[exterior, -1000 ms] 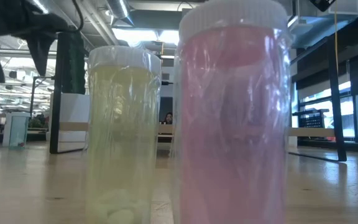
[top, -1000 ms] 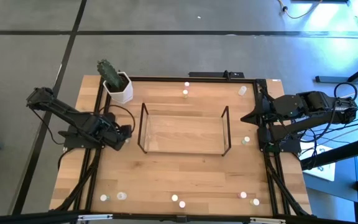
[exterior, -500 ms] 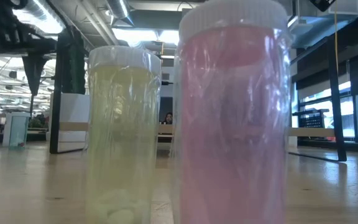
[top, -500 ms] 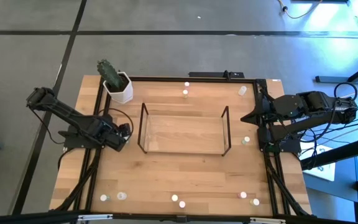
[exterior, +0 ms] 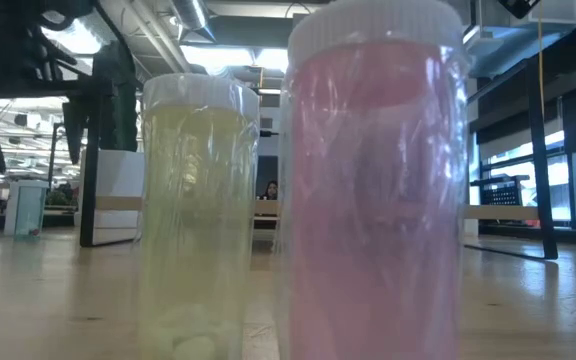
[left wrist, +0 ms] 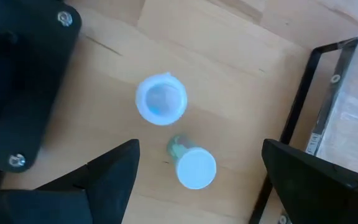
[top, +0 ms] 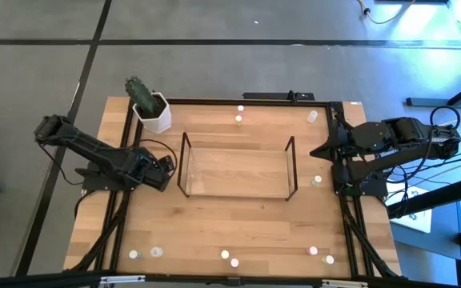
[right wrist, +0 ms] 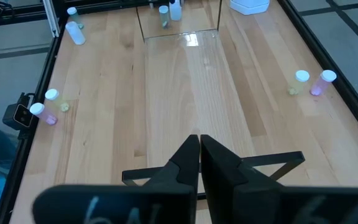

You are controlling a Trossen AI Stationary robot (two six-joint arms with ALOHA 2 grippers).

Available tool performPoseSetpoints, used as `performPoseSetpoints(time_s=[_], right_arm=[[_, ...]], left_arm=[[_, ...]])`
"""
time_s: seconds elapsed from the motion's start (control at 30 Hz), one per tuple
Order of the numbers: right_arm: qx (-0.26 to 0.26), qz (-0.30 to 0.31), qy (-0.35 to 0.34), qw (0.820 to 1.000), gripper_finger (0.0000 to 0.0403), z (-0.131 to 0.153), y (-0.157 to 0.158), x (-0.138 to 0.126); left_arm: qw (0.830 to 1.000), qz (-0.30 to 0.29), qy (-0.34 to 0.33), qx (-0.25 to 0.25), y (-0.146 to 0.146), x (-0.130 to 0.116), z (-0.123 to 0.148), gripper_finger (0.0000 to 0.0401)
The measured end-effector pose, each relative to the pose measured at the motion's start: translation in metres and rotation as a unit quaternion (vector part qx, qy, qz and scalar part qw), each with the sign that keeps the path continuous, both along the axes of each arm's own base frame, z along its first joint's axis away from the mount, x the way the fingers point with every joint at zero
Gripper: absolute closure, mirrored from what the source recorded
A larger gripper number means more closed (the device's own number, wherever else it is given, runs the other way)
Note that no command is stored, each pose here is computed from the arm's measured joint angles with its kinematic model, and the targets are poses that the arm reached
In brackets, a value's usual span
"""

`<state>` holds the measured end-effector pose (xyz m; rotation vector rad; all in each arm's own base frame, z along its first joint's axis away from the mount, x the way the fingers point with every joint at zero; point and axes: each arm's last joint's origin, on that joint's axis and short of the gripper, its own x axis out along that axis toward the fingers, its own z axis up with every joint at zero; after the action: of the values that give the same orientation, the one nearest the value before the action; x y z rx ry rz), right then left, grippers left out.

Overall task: Pick and place medicine bottles onto shelf by color
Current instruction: Put the top left blue pill bottle on the shelf

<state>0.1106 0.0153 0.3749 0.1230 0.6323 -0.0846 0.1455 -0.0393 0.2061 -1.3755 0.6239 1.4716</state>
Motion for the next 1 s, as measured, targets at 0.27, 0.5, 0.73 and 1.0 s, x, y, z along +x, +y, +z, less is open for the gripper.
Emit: performPoseSetpoints(time_s=[0.27,0.5,0.73,1.0], right_arm=[[0.0,0.0,0.0,1.0,0.0385,0.0,0.0,0.0],[0.0,0.0,0.0,1.0,0.0385,0.0,0.0,0.0],[0.0,0.0,0.0,1.0,0.0385,0.0,0.0,0.0],[0.0,0.0,0.0,1.0,0.0385,0.0,0.0,0.0]], left_arm=[[0.998,0.049,-0.015,-0.044,-0.002,0.016,-0.009,0.0069],[0.995,0.086,-0.002,-0.04,-0.004,0.021,-0.018,0.0069],[0.996,0.086,0.006,-0.036,-0.004,0.023,-0.02,0.0069],[0.994,0.105,0.005,-0.035,0.002,0.024,-0.02,0.0069]])
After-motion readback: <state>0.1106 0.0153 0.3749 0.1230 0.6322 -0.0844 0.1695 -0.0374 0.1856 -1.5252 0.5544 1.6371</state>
